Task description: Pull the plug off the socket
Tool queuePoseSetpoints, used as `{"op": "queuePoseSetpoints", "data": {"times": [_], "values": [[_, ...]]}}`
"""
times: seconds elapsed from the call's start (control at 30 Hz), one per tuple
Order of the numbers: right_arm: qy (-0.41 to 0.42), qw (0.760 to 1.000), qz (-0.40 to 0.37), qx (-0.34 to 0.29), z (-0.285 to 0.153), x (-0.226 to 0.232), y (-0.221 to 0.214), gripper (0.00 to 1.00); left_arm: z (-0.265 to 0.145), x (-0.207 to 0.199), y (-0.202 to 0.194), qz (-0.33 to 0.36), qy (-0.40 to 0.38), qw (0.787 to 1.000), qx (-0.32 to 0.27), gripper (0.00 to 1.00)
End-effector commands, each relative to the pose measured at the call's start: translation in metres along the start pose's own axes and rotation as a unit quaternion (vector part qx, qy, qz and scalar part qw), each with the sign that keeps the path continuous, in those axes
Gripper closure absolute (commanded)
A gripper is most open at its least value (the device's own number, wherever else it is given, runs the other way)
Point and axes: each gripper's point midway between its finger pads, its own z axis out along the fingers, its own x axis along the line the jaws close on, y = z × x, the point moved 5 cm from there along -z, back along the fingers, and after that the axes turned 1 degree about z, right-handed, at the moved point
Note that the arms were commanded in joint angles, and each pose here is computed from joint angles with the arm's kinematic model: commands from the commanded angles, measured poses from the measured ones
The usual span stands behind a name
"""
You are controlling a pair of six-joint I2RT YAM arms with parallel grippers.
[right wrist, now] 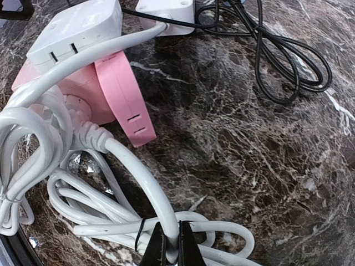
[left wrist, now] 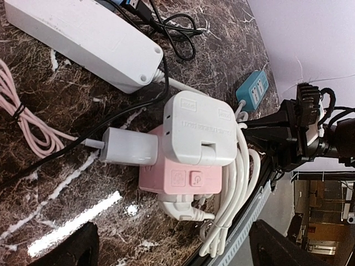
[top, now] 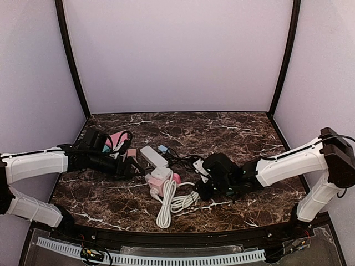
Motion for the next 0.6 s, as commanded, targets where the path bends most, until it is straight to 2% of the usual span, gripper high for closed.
{"op": "queuePoseSetpoints", "data": {"times": [0.0, 0.2, 0.33, 0.43, 0.57], "values": [[-0.03, 0.999, 0.024, 0.009, -0.009, -0.015, -0.01, 0.94, 0.008, 0.0, 0.003, -0.002, -0.006, 1.0, -0.001, 0.07], [-0.026, 0.999, 0.025, 0.007, -0.024, -0.014, -0.004, 0.56, 0.016, 0.004, 0.006, -0.015, -0.008, 1.0, -0.017, 0.08], [-0.018, 1.0, 0.021, -0.01, -0.039, -0.009, 0.01, 0.38, 0.017, -0.006, 0.013, -0.005, -0.03, 0.999, -0.027, 0.1], [-0.002, 0.999, 0.021, -0.032, -0.049, 0.0, 0.027, 0.33, 0.019, -0.018, 0.017, 0.008, -0.046, 0.999, -0.023, 0.13], [0.012, 0.998, 0.019, -0.053, -0.056, 0.01, 0.044, 0.31, 0.03, -0.025, 0.022, 0.011, -0.053, 0.999, -0.008, 0.14]]}}
